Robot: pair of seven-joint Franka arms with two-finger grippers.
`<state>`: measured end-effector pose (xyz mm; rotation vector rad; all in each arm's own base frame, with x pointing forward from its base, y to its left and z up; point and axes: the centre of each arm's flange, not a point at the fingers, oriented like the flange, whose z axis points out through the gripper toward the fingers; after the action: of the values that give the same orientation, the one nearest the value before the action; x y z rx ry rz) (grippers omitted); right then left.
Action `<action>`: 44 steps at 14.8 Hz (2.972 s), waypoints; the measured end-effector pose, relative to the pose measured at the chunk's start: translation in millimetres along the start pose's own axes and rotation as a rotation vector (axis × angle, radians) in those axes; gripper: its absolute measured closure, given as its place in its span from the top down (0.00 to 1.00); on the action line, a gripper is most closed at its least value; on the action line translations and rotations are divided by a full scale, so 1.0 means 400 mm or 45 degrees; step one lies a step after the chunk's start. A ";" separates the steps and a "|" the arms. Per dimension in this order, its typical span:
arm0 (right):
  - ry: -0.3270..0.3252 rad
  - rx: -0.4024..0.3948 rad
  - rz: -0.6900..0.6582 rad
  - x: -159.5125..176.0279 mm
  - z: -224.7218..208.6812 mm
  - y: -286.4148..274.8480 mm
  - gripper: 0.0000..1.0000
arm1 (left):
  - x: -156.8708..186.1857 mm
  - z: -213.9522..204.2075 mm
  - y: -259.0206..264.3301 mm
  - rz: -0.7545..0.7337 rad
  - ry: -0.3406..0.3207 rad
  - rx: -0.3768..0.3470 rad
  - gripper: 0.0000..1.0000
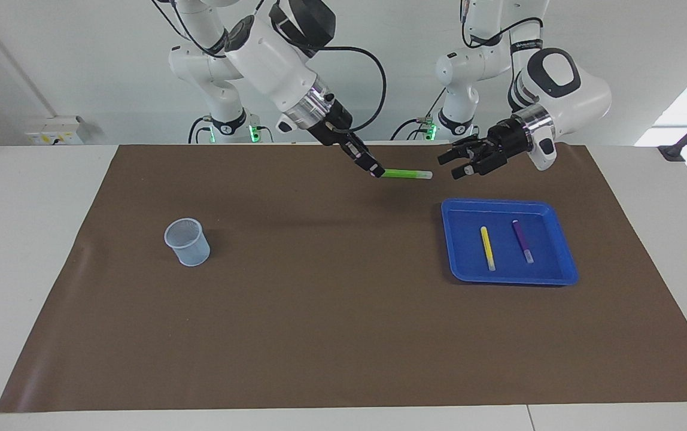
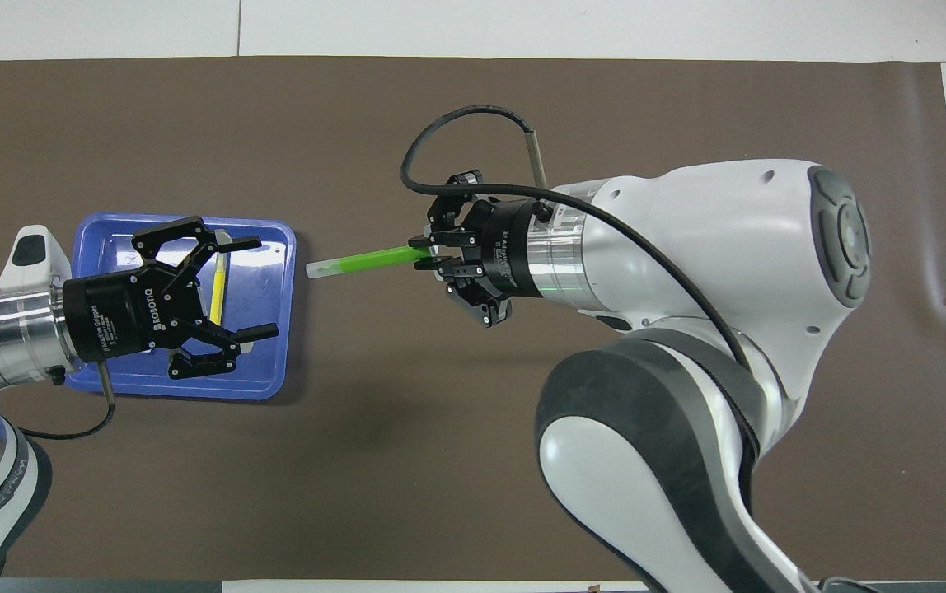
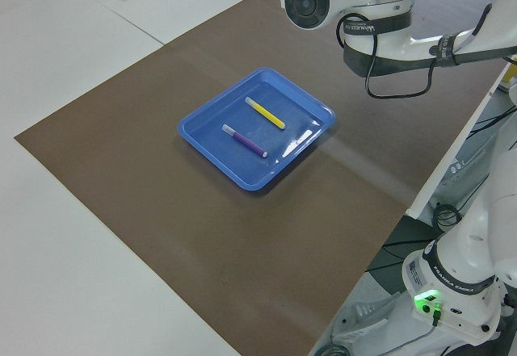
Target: Right arm passes pens to left for tray arrangement
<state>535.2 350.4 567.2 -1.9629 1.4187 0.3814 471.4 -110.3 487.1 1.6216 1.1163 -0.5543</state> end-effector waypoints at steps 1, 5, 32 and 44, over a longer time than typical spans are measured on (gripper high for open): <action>-0.009 -0.008 0.005 -0.007 0.013 0.002 0.19 | -0.001 0.001 -0.005 -0.003 -0.001 0.003 1.00; -0.035 -0.013 0.019 -0.044 0.055 0.015 0.19 | 0.001 0.002 -0.017 -0.041 0.000 0.004 1.00; -0.012 -0.024 -0.037 -0.070 0.081 0.027 0.19 | -0.006 0.040 -0.017 -0.092 0.043 -0.066 0.18; 0.306 -0.215 -0.609 0.173 -0.149 -0.012 1.00 | 0.012 0.016 -0.004 -0.113 0.111 -0.113 0.18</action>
<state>555.9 261.5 571.3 -2.4680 1.0265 0.0465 473.3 -114.3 480.3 1.5378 1.2649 -0.4886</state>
